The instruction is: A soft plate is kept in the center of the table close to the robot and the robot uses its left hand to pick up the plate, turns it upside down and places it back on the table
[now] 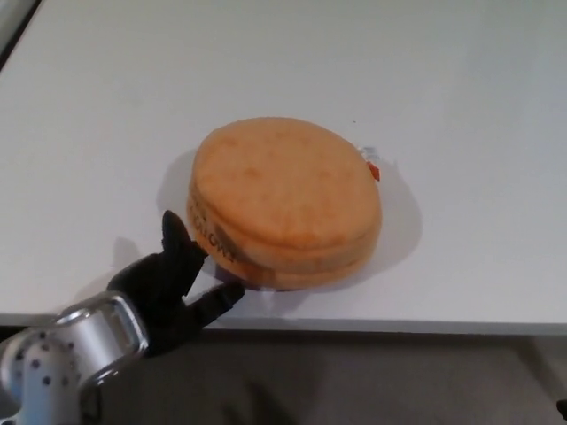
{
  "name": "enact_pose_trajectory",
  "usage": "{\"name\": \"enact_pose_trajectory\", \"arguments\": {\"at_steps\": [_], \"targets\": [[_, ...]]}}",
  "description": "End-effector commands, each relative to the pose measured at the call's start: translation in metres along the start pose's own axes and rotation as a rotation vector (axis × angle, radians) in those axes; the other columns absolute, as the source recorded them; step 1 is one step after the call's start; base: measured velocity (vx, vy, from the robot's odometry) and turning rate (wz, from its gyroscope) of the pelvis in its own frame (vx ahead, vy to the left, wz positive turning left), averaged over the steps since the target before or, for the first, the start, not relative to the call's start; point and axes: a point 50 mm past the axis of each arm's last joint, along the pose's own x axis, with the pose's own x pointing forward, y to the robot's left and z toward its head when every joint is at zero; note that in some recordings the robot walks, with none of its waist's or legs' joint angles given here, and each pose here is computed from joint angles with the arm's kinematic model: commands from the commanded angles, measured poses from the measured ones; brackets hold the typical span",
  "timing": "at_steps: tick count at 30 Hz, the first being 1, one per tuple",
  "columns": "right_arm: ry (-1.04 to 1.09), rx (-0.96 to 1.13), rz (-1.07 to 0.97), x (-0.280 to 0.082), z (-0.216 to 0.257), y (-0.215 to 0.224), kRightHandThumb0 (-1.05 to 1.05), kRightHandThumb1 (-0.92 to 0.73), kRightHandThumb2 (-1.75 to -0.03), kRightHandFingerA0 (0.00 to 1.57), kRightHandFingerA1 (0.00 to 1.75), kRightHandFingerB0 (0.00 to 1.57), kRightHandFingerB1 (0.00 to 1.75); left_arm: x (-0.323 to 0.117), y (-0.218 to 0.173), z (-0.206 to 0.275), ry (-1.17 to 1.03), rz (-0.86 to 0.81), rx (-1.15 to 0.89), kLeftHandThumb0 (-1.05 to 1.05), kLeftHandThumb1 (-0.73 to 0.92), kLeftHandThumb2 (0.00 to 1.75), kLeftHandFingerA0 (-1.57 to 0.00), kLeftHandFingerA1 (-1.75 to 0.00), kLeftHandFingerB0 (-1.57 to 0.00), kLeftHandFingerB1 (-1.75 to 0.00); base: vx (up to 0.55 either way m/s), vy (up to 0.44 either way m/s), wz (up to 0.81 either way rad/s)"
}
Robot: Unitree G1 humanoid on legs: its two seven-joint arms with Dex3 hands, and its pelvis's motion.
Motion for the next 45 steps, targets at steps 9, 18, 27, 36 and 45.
{"name": "enact_pose_trajectory", "arguments": {"at_steps": [9,18,27,36,45], "targets": [[0.014,0.02,-0.004,-0.002,-0.002,0.001,-0.79,-0.89,-0.67,0.58,0.44,0.23,0.35,-0.06,0.014,-0.029,0.155,-0.099,0.221,-1.04,0.76,1.14,0.0,-0.19,0.0,0.0,0.0,0.0,0.0],[0.023,0.019,-0.002,-0.003,-0.003,0.0,-0.8,-0.89,-0.67,0.57,0.43,0.23,0.34,-0.096,0.015,-0.033,-0.081,-0.002,0.945,-0.97,0.75,1.19,-0.01,-0.21,0.0,-0.05,0.0,0.0,0.0],[0.014,0.033,-0.001,-0.007,-0.008,0.006,-0.79,-0.89,-0.67,0.55,0.43,0.24,0.34,-0.123,0.043,-0.058,-0.44,-0.002,0.828,-0.92,0.8,1.19,-0.09,-0.15,-0.08,-0.14,0.0,0.0,0.0],[-0.006,0.022,-0.007,-0.012,-0.01,0.006,-0.79,-0.72,-1.09,0.46,0.55,0.16,0.45,-0.138,0.09,-0.089,-0.526,0.054,0.532,-0.85,0.74,1.17,-0.02,-0.43,-0.02,-0.29,0.0,0.0,0.0],[-0.051,0.057,-0.034,-0.018,-0.011,0.005,-0.8,-0.86,-0.67,0.56,0.44,0.29,0.31,-0.127,0.128,-0.103,-0.42,0.172,0.479,-0.93,0.92,0.7,-0.2,-0.35,-0.18,-0.29,0.0,0.0,0.0]]}}
